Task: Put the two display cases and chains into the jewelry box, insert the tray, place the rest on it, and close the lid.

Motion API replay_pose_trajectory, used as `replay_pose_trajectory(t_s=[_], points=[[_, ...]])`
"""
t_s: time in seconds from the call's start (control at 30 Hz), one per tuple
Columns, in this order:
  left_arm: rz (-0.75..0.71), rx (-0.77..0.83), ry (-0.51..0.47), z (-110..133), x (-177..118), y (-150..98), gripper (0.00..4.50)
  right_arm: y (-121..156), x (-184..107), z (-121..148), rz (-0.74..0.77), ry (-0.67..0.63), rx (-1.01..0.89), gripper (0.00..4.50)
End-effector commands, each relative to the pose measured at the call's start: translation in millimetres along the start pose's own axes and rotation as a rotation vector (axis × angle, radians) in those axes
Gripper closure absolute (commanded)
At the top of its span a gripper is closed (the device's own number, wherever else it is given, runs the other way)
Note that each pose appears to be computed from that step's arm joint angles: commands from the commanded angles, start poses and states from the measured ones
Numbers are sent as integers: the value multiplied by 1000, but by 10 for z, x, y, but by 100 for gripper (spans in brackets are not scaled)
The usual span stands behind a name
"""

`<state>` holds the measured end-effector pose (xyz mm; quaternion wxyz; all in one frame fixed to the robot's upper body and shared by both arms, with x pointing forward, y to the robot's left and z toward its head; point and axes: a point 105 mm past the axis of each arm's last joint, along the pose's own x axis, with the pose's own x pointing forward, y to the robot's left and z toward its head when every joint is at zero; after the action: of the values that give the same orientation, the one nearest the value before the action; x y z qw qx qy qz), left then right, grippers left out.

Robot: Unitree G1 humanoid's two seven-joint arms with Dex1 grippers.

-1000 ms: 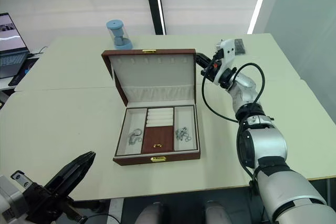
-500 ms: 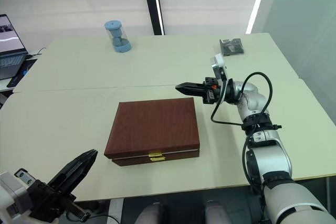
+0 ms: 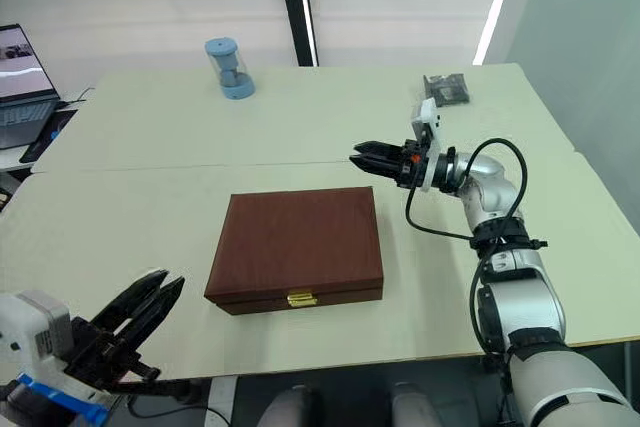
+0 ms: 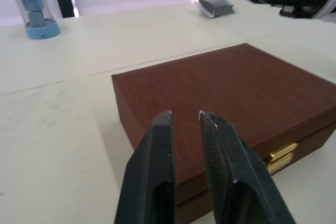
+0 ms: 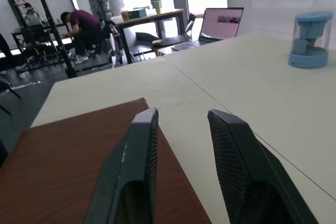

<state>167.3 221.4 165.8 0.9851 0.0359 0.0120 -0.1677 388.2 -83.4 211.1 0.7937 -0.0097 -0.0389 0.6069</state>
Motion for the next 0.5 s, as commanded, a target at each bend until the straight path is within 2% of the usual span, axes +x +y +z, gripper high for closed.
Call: replay_pose_trajectory(t_s=[0.03, 0.17, 0.2, 0.3, 0.37, 0.5], points=[[39, -14, 13, -48, 8, 220, 236, -66, -234, 59, -93, 7, -87, 186], [55, -61, 40, -169, 94, 440, 112, -56, -499, -62, -196, 24, -95, 59], [71, -80, 45, -187, 120, 522, 73, -35, -571, -87, -215, 24, -83, 12], [102, -69, 83, -208, 189, 808, 4, 24, -783, -177, -283, 49, -66, 0], [128, -71, 95, -207, 213, 1020, 4, 81, -953, -285, -332, 101, -68, 0], [134, -85, 147, -377, 249, 1225, 4, 184, -1252, -425, -424, 150, -37, 0]])
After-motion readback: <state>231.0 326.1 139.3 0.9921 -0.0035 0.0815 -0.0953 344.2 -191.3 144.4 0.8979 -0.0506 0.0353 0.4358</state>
